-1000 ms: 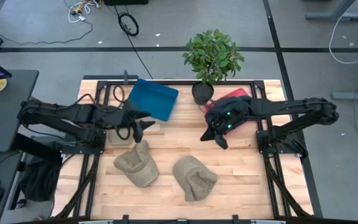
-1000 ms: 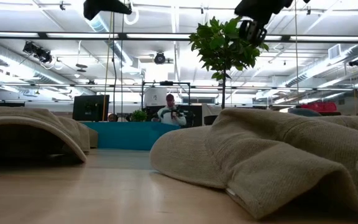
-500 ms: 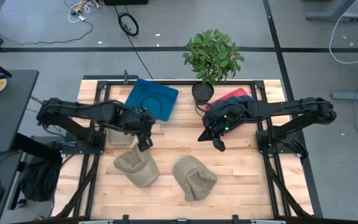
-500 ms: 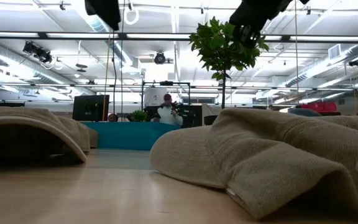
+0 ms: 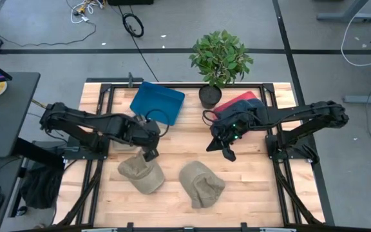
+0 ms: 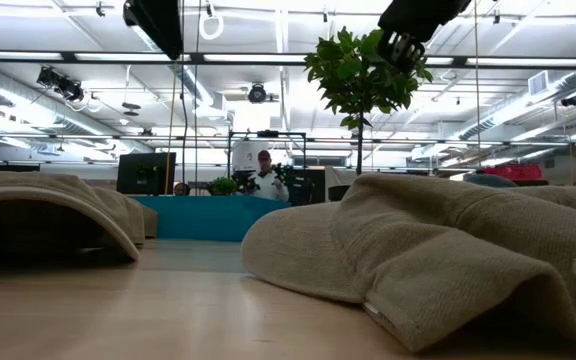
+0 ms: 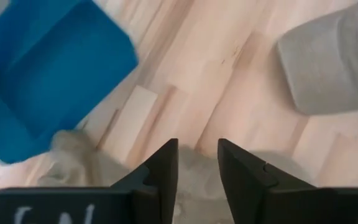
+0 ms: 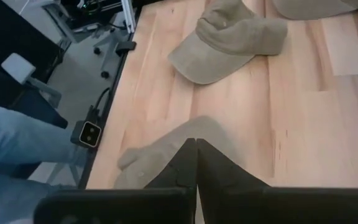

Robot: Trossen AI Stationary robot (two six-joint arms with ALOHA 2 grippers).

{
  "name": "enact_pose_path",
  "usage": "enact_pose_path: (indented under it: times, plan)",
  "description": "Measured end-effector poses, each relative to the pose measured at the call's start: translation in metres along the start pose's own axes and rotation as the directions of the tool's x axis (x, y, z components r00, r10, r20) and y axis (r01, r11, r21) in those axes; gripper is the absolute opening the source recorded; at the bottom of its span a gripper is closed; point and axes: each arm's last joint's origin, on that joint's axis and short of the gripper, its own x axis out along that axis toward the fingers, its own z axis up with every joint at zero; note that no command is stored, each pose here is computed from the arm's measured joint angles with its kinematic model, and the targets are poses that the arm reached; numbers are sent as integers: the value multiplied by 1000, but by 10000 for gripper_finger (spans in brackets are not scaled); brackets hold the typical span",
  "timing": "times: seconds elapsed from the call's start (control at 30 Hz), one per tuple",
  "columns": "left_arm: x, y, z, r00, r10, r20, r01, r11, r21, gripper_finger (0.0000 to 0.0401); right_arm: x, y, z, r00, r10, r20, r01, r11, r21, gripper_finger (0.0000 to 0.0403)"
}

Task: Pick & Place hat
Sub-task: Put the middle brown cap into the blue bin

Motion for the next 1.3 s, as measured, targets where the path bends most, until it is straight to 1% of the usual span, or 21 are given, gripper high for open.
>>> enact_pose_path:
  times: [0.2, 0.27, 0.33, 0.47, 0.53, 0.7, 0.8, 0.87, 0.93, 1.0, 1.07, 1.13, 1.23, 1.3]
  plan:
    - [37, -16, -5, 990, -83, 110, 82, 997, 7, 94, 0, 1, -1, 1000, 0, -5, 0, 995, 103, 6]
    - [47, -21, -6, 983, -131, 132, 129, 991, 23, 89, 1, 3, -1, 1000, 6, -9, -5, 990, 139, 7]
    - [54, -21, -11, 983, -152, 108, 147, 988, 49, 86, 2, 6, -2, 1000, 15, -13, -12, 984, 176, 7]
    - [67, -18, -30, 990, -138, -10, 138, 984, 110, 83, 4, 12, -3, 1000, 6, -17, -2, 973, 233, 7]
    - [66, -16, -40, 985, -168, -47, 173, 975, 140, 83, 5, 14, -4, 1000, -12, -15, 16, 964, 266, 7]
    - [63, -4, -67, 981, -189, -52, 195, 965, 174, 83, 7, 18, -5, 995, -102, 3, 95, 934, 345, 7]
    - [62, 11, -83, 980, -196, -40, 200, 964, 173, 83, 8, 20, -5, 992, -128, 20, 110, 917, 383, 7]
    - [64, 20, -91, 979, -204, -18, 204, 966, 157, 83, 8, 21, -4, 990, -137, 27, 115, 909, 401, 7]
    - [69, 31, -99, 983, -182, -29, 184, 975, 123, 83, 8, 22, -3, 988, -150, 43, 119, 903, 414, 7]
    - [75, 41, -105, 985, -169, -46, 171, 984, 45, 85, 8, 21, -3, 986, -161, 50, 124, 893, 433, 7]
    - [82, 48, -110, 981, -173, -86, 171, 985, -25, 95, 8, 21, -2, 983, -174, 61, 128, 884, 449, 7]
    - [88, 52, -113, 974, -192, -123, 185, 981, -65, 114, 8, 21, -2, 980, -185, 66, 134, 875, 466, 7]
    - [96, 56, -116, 963, -213, -167, 198, 975, -102, 155, 8, 20, -1, 979, -194, 70, 136, 862, 488, 7]
    - [101, 60, -118, 959, -209, -190, 183, 972, -144, 185, 8, 20, -1, 978, -195, 72, 133, 854, 503, 7]
